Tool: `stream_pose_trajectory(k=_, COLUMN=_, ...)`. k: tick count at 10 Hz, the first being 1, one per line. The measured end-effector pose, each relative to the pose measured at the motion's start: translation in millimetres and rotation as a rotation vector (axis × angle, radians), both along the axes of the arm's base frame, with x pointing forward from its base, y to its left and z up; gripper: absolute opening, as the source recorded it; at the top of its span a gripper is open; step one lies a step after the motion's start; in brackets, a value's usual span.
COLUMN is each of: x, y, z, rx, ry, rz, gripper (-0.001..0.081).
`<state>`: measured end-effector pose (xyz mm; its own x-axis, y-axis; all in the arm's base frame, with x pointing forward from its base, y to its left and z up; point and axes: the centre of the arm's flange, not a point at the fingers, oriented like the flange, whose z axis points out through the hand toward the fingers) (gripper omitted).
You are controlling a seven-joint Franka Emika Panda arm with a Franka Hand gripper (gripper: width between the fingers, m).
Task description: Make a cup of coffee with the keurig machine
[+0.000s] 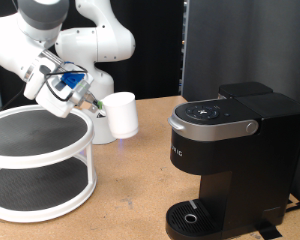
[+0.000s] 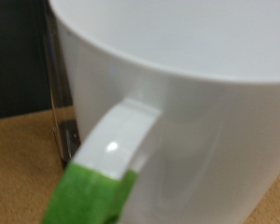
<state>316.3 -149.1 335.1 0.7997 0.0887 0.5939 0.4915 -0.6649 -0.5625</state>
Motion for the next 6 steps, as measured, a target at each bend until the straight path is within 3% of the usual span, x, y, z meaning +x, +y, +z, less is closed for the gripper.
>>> stream_pose_trajectory(k=3, x=3.3, y=19, z=-18, rx=-0.093, ry=0.005, rz=-0.009, gripper=0.0066)
stream_pose_trajectory(k=6, x=14.5, y=39, z=-30, rx=-0.113, ry=0.021, rz=-0.003, gripper=0.0066)
